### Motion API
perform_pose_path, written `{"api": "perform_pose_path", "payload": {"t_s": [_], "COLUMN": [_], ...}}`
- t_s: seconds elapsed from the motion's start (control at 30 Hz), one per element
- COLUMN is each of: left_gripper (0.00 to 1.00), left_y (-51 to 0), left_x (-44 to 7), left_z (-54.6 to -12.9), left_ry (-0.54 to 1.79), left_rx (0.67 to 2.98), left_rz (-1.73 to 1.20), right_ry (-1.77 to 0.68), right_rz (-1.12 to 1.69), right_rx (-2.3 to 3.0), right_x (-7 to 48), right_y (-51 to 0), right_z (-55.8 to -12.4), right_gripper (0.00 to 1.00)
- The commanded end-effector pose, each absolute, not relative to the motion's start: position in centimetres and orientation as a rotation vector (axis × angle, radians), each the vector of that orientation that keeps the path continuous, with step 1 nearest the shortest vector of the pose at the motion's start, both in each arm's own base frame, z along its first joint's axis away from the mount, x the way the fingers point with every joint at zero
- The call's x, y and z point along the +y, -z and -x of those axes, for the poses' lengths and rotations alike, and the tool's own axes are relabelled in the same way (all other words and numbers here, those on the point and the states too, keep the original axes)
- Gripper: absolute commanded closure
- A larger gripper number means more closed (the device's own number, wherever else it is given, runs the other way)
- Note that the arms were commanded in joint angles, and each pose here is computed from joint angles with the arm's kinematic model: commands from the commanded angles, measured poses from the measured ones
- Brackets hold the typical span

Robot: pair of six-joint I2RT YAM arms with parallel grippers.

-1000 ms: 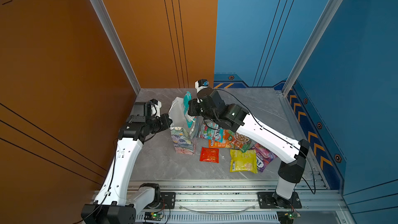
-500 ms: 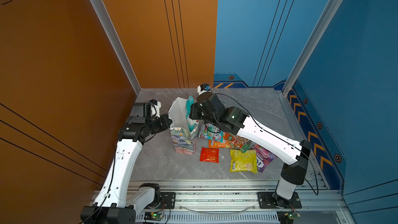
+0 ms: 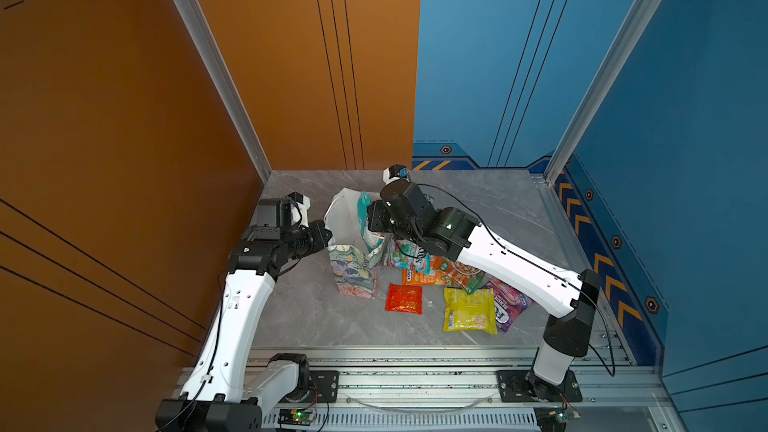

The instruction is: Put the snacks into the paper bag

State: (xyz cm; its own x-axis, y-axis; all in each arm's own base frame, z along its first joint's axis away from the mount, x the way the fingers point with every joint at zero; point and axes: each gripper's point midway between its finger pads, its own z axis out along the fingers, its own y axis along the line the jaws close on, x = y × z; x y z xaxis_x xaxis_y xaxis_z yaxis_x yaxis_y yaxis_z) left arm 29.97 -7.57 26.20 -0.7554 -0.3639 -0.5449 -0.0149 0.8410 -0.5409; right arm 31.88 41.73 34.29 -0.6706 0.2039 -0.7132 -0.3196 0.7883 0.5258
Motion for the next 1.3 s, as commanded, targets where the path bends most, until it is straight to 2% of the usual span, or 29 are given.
{"api": "perform_pose_path", "payload": {"t_s": [0.0,0.27,0.37,0.5,0.67,0.83,1.13,1.27], "left_gripper": [1.00,1.00,1.00,1.00,1.00,1.00,1.00,1.00], "left_y": [-26.1,-26.3,-26.3,-26.3,-26.2,-26.2,-26.0,-26.0], "left_x": [-7.3,-7.2,-7.1,-7.1,-6.9,-7.0,-6.9,-6.9], "left_z": [-30.0,-29.9,-29.9,-29.8,-29.7,-29.8,-29.7,-29.7], "left_ry": [0.674,0.673,0.672,0.674,0.672,0.683,0.690,0.692], "left_rx": [2.335,2.328,2.326,2.325,2.325,2.321,2.326,2.325], "left_rz": [0.279,0.280,0.281,0.283,0.292,0.293,0.298,0.298], "right_ry": [-0.907,-0.910,-0.889,-0.887,-0.834,-0.795,-0.904,-0.890], "right_rz": [0.083,0.109,0.102,0.066,-0.107,-0.250,-0.285,-0.273], "right_rx": [2.079,2.004,1.987,1.985,2.052,2.174,2.425,2.498], "right_x": [41.5,39.5,36.6,31.8,24.3,20.3,22.4,23.4], "right_y": [-37.4,-40.1,-39.9,-39.0,-34.8,-28.8,-19.8,-16.8], "right_z": [-31.7,-32.3,-32.5,-32.6,-33.1,-32.9,-34.6,-35.8], "right_gripper": [0.74,0.69,0.67,0.57,0.55,0.55,0.56,0.53]}}
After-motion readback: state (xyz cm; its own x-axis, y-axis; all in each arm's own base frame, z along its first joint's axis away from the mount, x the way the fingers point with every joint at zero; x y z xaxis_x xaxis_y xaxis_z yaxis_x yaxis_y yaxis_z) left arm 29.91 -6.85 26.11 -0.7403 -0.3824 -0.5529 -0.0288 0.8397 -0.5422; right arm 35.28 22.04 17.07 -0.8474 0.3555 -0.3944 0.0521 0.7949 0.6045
